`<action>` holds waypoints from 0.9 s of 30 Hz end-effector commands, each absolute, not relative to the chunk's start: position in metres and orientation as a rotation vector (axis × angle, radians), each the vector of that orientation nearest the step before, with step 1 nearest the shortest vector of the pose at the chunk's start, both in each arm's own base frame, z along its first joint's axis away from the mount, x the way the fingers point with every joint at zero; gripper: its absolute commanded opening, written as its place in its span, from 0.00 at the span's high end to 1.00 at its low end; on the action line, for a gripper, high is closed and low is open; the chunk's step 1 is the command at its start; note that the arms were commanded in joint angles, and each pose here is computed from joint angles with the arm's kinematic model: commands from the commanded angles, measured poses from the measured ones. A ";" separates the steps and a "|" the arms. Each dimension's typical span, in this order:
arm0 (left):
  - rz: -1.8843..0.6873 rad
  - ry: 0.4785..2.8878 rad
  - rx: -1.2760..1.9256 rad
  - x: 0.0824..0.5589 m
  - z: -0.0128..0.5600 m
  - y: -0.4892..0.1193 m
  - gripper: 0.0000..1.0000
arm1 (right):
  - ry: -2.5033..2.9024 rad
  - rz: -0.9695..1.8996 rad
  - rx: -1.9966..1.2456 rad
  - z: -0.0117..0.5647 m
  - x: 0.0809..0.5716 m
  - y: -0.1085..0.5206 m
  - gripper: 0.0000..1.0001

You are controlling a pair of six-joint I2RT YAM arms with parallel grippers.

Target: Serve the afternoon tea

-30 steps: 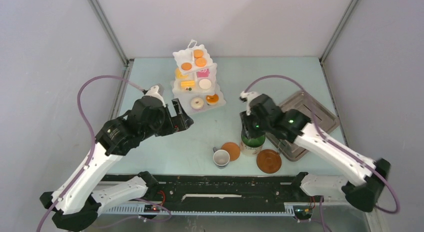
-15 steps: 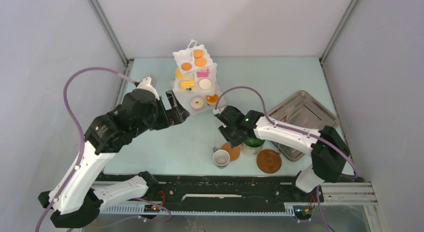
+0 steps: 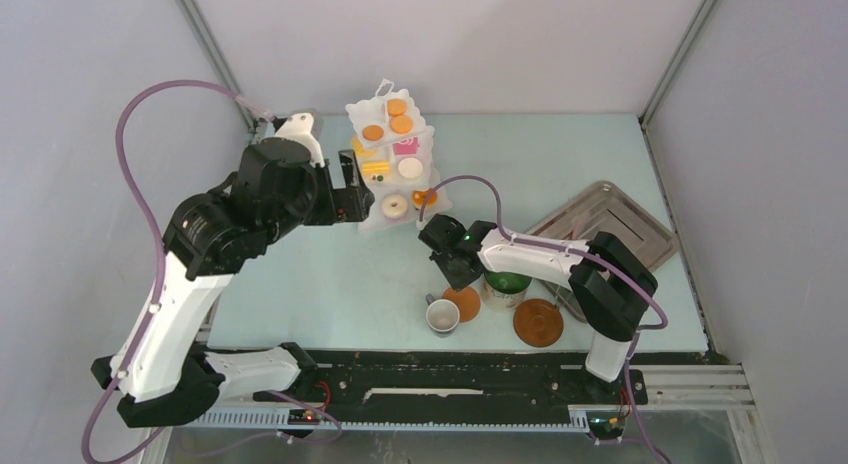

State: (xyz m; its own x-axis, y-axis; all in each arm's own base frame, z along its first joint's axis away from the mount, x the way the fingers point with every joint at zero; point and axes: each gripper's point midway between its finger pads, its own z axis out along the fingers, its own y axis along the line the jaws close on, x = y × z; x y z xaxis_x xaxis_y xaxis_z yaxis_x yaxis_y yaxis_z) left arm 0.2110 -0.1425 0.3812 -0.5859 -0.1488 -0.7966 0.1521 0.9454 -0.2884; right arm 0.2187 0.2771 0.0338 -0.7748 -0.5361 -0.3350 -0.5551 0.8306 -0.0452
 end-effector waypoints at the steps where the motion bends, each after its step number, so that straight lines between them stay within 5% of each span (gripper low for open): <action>1: -0.305 2.139 0.116 0.221 0.388 -0.139 0.02 | 2.642 0.128 -0.810 0.036 0.225 0.295 0.84; 16: -0.200 2.071 0.216 0.238 0.405 -0.128 0.02 | 2.750 0.180 -0.649 0.009 0.243 0.292 0.88; 27: -0.231 2.063 0.238 0.230 0.396 -0.126 0.02 | 2.622 0.050 -0.365 0.026 0.344 0.280 0.83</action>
State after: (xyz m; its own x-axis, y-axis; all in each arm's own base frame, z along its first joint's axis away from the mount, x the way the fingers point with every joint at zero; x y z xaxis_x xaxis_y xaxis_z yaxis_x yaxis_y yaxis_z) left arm 0.2352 -0.1318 0.3897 -0.5151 0.0779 -0.8536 0.2488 0.9666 -0.0619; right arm 0.2916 0.2868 0.0174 -0.8660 -0.3298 -0.3759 -0.3587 0.9334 0.0076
